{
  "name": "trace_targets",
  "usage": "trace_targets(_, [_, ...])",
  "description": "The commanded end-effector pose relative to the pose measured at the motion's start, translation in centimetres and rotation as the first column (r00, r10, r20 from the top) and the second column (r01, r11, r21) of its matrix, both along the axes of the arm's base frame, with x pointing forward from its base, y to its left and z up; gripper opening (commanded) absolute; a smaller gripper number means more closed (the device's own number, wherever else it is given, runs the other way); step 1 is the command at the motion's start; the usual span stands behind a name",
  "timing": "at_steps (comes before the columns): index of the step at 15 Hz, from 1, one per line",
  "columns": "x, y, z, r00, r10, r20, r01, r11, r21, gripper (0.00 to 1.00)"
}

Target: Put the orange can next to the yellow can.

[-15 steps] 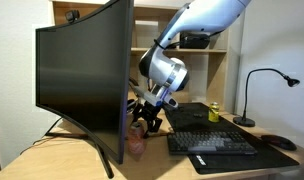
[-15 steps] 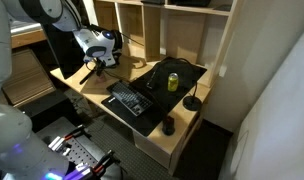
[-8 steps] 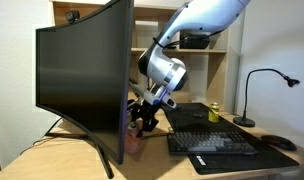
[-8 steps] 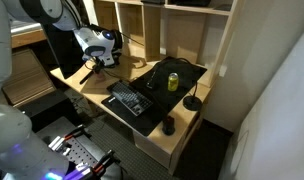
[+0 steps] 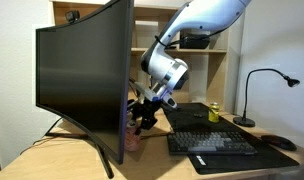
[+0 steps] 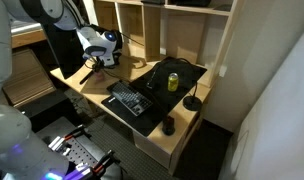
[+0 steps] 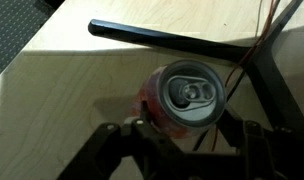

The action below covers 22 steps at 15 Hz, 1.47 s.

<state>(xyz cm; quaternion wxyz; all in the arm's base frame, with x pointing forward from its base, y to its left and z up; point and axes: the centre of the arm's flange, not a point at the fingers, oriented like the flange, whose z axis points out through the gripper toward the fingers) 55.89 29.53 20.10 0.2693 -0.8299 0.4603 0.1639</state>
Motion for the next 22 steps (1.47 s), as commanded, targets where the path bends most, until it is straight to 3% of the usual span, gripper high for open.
trace_targets(1, [1.0,-4.6,3.3,0.998,-0.058,0.005,0.058,0.997,0.06,0.42])
trace_targets(5, [1.1,-11.4,8.9,0.986,-0.148,0.081,0.151,0.988,-0.027,0.42])
trace_targets(8, [-0.1,-15.7,13.0,0.967,-0.211,0.141,0.214,0.977,-0.007,0.42])
trace_targets(9, [2.9,-13.6,10.3,0.972,-0.199,0.128,0.202,0.979,-0.01,0.67])
trace_targets(12, [1.6,-15.4,12.9,0.963,-0.22,0.155,0.223,0.975,-0.006,0.67])
trace_targets(13, [1.3,-15.3,13.0,0.964,-0.217,0.154,0.221,0.975,-0.007,0.42])
trace_targets(14, [2.3,-15.8,12.8,0.957,-0.254,0.139,0.256,0.967,0.007,0.42])
trace_targets(18, [5.7,-20.5,14.8,0.866,-0.481,0.135,0.482,0.876,0.034,0.42])
trace_targets(20, [7.0,-23.8,15.2,0.804,-0.581,0.127,0.583,0.812,0.027,0.42])
trace_targets(22, [7.1,-25.2,15.6,0.736,-0.669,0.103,0.666,0.743,0.069,0.42])
